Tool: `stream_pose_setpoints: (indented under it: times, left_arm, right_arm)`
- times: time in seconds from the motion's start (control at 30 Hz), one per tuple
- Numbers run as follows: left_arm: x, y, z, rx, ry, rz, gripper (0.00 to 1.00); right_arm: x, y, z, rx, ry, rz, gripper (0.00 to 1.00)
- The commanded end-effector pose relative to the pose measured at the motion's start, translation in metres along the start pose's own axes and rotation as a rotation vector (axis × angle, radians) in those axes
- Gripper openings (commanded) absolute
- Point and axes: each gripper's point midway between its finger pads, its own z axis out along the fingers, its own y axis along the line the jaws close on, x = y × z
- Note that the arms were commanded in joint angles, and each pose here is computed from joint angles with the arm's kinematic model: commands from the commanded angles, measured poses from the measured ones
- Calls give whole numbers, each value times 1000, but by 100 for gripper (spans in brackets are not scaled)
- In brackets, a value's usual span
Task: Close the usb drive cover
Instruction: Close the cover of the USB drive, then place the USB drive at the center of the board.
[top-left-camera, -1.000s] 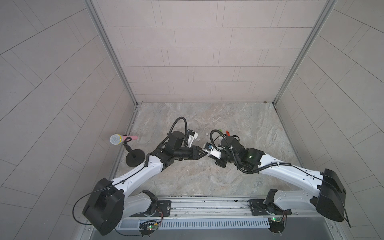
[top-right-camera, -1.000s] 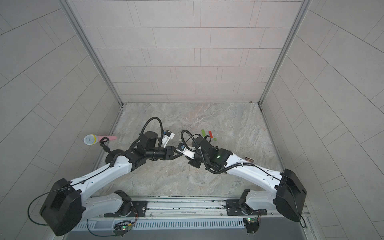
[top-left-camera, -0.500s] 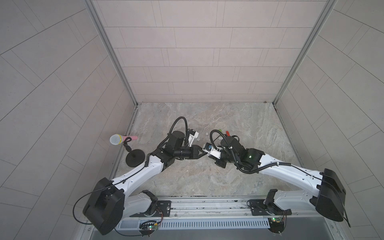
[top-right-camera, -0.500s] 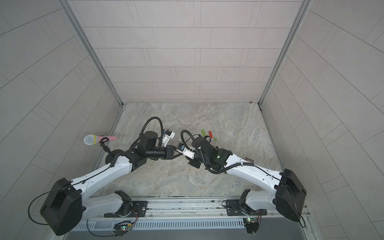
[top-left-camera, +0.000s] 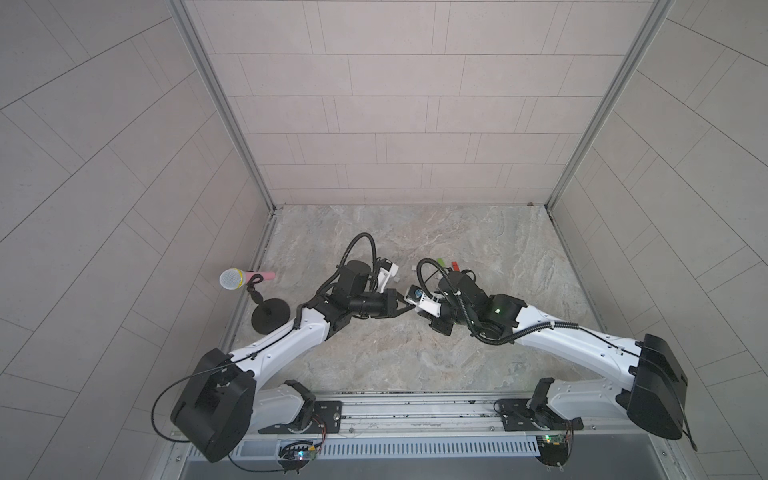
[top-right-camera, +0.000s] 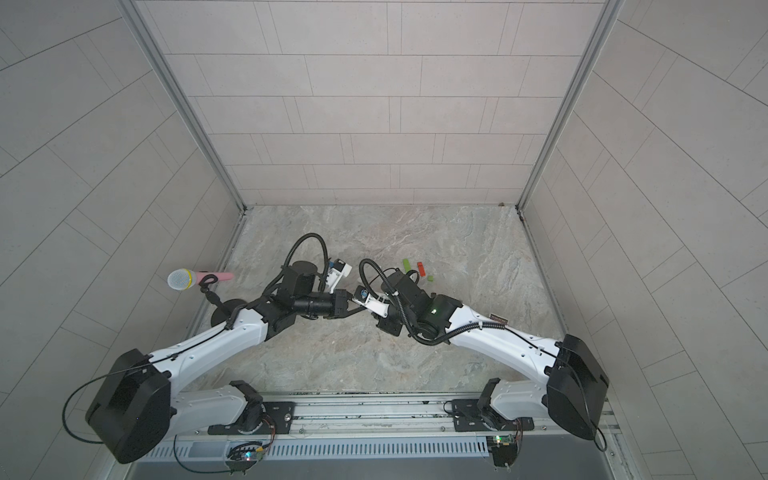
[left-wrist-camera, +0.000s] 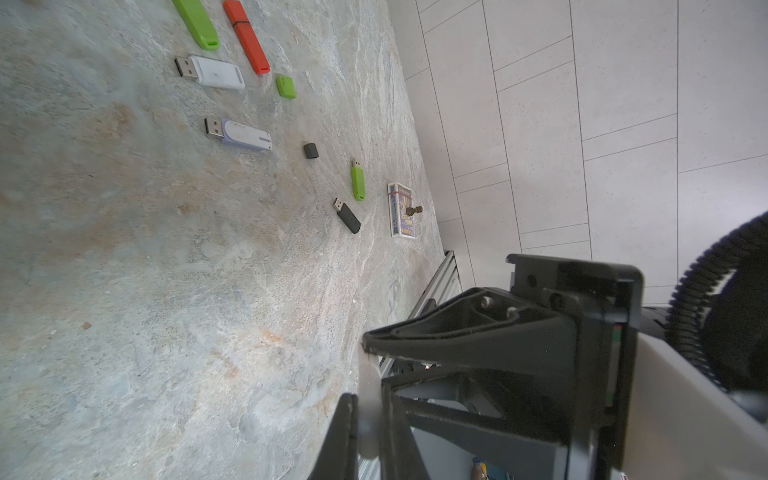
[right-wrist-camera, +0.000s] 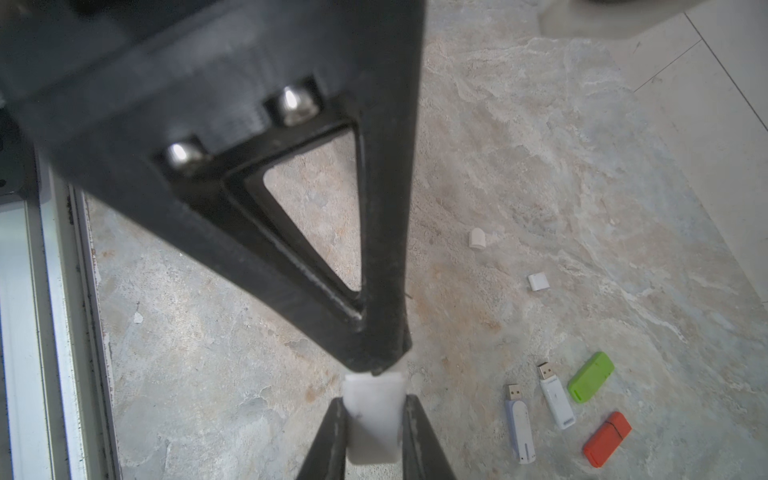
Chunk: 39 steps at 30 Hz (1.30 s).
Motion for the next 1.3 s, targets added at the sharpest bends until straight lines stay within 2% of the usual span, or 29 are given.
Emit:
stream_pose_setpoints:
  times: [0.0, 0.2, 0.37, 0.4, 0.47, 0.5, 0.57, 0.6, 0.7, 0.77, 0.97, 1.07, 1.27]
  left_arm:
    - [2, -3, 4, 21, 33, 0, 0]
    - [5, -1, 8, 27, 57, -3, 0]
    - [0, -1, 2, -10, 23, 22, 3]
    - [-2, -2, 0, -20, 16, 32, 5]
    - [-5, -1, -3, -44, 0, 40, 20]
    - [-7, -1, -4, -53, -8, 42, 23]
    - [-11, 2, -9, -82, -40, 43, 40]
    - [-12, 3, -11, -93, -53, 45, 42]
    - [-16, 10, -19, -131, -104, 43, 55]
    - [-18, 14, -24, -154, -137, 42, 60]
    - [-22, 22, -42, -245, -214, 95, 63]
    - [-25, 26, -52, -284, -270, 123, 63]
    - [-25, 30, -65, -327, -323, 171, 65]
  right_arm:
    - [-49, -8, -14, 19, -144, -27, 11]
    - [-67, -8, -16, 2, -182, -22, 9]
    - [-48, -14, -14, 48, -139, -1, 9]
    - [-41, -14, -13, 53, -127, 4, 8]
    - [-25, -15, -11, 62, -96, 21, 8]
    - [-18, -15, -11, 68, -84, 32, 8]
    - [0, -19, -10, 78, -56, 76, 8]
    - [6, -21, -10, 84, -45, 98, 8]
    - [30, -30, -8, 95, -11, 191, 9]
    - [43, -38, -5, 102, 12, 272, 9]
    - [82, -92, 0, 180, 86, 633, 10]
    - [103, -121, 2, 225, 141, 770, 10]
    - [147, -175, 5, 323, 356, 909, 10]
